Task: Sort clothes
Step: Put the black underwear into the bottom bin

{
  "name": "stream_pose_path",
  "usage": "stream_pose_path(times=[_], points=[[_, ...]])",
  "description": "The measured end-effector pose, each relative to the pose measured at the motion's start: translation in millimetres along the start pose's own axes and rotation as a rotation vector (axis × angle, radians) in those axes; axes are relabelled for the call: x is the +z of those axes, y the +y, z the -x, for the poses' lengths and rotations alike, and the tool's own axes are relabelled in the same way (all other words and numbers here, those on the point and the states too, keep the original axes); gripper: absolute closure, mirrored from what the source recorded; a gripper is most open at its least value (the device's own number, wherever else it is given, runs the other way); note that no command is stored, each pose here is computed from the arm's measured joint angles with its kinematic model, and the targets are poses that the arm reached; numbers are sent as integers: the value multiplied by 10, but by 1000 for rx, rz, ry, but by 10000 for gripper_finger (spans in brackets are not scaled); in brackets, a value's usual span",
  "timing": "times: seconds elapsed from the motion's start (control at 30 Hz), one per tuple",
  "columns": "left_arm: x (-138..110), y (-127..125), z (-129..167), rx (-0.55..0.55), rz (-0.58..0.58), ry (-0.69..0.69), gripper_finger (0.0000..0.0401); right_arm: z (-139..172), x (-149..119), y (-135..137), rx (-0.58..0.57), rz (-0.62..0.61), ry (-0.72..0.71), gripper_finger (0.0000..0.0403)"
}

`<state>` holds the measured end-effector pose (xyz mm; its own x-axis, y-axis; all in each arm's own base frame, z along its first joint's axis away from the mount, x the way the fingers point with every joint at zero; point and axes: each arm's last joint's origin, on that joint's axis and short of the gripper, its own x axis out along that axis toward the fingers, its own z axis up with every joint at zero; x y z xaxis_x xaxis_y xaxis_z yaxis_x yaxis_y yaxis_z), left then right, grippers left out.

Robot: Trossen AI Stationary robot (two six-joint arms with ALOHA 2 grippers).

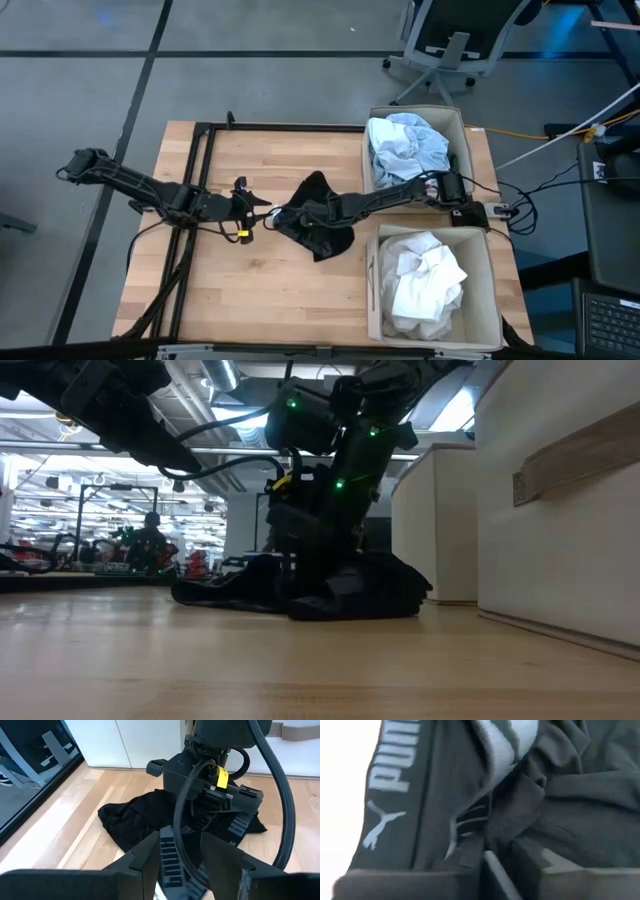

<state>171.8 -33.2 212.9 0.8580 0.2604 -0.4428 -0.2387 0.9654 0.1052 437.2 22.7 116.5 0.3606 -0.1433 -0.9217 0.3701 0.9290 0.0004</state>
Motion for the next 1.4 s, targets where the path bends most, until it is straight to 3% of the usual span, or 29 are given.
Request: stream_pose_path(times=[0.1,0.17,0.37,0.57,0.9,1.17,1.4], points=[[0,0,0,0,4,0,270,0,-4,6,2,1,1,367],[0,0,0,0,5,0,270,1,-5,6,1,2,1,388],[-2,0,0,0,50,2,270,75,-40,118,-32,30,-30,377],[-23,4,0,5,60,22,270,381,-110,294,-54,104,-74,391],[-22,4,0,4,68,20,270,1420,-80,353,-88,106,-297,394],[-21,0,2,2,72,19,270,2255,-161,159,-147,56,-478,393],[-19,0,2,2,70,18,270,2851,-252,-86,-109,7,-611,392]])
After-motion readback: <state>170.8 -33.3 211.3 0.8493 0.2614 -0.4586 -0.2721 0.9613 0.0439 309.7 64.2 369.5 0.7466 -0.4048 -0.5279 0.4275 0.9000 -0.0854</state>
